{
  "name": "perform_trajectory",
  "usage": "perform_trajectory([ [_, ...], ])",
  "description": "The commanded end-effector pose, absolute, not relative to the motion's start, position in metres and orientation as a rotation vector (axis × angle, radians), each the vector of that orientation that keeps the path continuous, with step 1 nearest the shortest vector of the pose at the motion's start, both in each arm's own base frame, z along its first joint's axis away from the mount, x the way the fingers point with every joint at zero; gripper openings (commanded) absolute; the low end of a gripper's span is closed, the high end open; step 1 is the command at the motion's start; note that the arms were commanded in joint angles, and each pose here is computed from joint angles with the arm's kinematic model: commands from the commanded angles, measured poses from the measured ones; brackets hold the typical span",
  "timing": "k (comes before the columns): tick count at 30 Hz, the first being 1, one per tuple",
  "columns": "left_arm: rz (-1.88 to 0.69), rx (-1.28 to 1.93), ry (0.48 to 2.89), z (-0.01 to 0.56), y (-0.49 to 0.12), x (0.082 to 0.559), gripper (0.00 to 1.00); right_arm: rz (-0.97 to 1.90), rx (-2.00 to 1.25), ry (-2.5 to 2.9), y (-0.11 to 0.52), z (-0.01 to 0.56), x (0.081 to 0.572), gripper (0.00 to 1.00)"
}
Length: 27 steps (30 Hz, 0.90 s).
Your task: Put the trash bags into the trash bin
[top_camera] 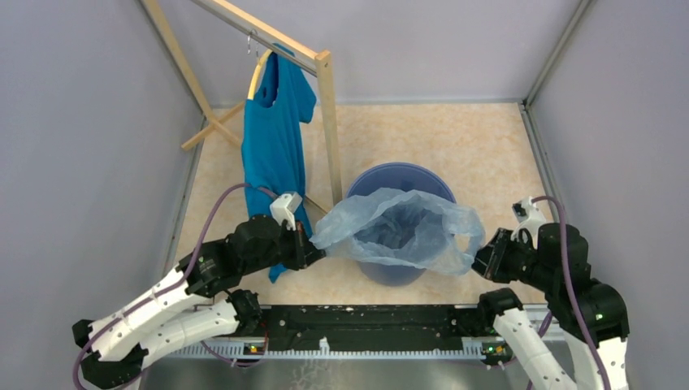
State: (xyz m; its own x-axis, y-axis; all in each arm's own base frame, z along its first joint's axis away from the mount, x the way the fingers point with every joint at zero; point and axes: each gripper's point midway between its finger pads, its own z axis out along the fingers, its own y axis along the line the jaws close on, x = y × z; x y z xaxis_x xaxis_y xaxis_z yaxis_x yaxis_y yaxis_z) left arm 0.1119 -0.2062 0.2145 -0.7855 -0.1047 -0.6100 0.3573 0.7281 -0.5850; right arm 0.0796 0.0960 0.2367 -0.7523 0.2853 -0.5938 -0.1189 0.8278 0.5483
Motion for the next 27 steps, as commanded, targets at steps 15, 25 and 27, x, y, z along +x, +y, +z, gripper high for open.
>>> perform_trajectory([
  [15, -1.098, 0.244, 2.192, 0.24, -0.217, 0.105, 0.0, 0.926, -0.188, 2.152, 0.112, 0.28, 0.03, 0.65],
  [25, -0.995, 0.208, 2.213, 0.237, -0.21, 0.115, 0.0, 1.157, 0.269, 1.99, 0.127, 0.305, 0.074, 0.87],
  [27, -0.956, 0.184, 2.266, 0.222, -0.207, 0.115, 0.0, 1.214, 0.346, 1.972, 0.131, 0.306, 0.083, 0.85],
])
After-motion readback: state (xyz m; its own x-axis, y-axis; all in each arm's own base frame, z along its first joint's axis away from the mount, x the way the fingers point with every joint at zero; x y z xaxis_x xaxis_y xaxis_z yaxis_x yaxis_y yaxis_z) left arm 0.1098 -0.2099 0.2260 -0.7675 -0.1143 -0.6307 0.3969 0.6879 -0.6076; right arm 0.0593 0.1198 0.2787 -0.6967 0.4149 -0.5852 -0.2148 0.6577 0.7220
